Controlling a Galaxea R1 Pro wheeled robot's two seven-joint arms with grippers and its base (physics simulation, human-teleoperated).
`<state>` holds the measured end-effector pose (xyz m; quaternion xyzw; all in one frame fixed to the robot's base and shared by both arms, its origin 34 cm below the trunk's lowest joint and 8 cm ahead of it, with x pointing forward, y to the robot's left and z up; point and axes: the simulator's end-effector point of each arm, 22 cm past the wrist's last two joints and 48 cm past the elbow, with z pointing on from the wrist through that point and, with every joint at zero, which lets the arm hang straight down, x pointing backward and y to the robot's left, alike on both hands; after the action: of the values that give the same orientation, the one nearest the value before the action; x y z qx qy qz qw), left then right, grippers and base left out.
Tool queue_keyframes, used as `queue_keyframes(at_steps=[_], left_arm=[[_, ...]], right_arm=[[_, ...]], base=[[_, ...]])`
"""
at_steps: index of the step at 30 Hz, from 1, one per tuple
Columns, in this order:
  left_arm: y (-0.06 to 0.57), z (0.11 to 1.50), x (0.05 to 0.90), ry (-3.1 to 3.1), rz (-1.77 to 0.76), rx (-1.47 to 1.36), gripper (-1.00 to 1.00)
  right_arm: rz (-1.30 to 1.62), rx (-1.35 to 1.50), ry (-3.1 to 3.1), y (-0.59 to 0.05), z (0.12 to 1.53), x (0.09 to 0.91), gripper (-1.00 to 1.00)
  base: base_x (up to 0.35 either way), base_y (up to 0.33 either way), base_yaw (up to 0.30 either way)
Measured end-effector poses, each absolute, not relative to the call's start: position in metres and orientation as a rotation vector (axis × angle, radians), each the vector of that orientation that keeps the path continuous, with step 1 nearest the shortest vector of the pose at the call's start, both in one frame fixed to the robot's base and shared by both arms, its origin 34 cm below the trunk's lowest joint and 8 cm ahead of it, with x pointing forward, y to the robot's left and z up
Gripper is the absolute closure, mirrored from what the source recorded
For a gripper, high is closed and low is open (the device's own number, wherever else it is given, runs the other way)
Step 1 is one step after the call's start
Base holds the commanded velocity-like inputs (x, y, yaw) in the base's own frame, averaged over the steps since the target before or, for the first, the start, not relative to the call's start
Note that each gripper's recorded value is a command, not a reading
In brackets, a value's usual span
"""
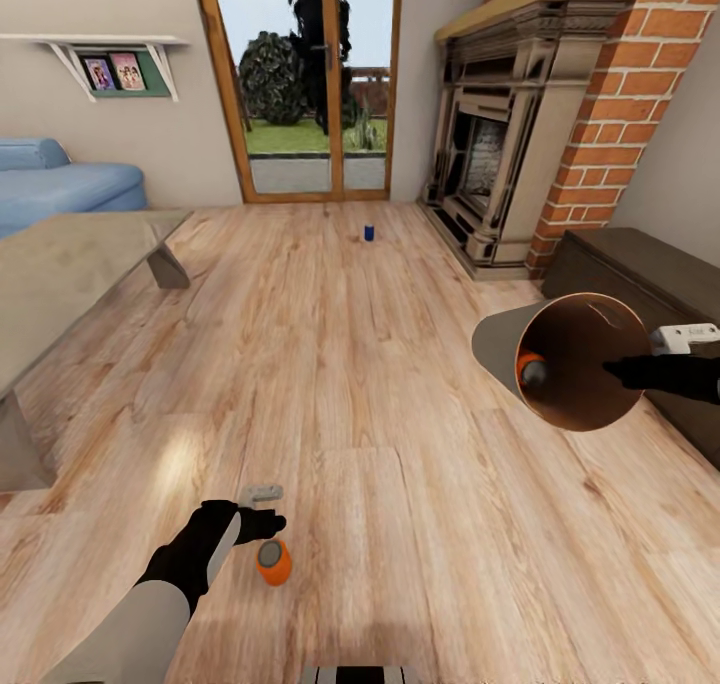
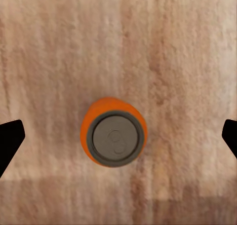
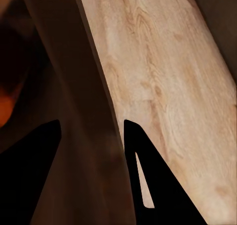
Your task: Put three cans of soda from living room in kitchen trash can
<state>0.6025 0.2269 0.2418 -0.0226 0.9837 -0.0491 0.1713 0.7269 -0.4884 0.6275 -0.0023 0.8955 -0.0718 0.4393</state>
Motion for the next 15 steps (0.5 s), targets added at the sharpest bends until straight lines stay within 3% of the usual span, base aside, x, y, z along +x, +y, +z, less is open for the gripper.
queue_keyframes(at_steps=[10, 15], left_arm=[[0.2272, 0.2402, 0.6025, 2.793, -0.142, -0.067, -1.0], [0.2268, 0.2402, 0.6025, 2.793, -0.142, -0.066, -1.0]], right_arm=[[-0.183, -0.008, 2.228, -0.4887, 0.625, 0.7273, 1.0], [-0.18, -0.008, 2.229, -0.4879, 0.6248, 0.7275, 1.0]], base=[[0.004, 0.0, 0.0], [0.152, 0.0, 0.0]])
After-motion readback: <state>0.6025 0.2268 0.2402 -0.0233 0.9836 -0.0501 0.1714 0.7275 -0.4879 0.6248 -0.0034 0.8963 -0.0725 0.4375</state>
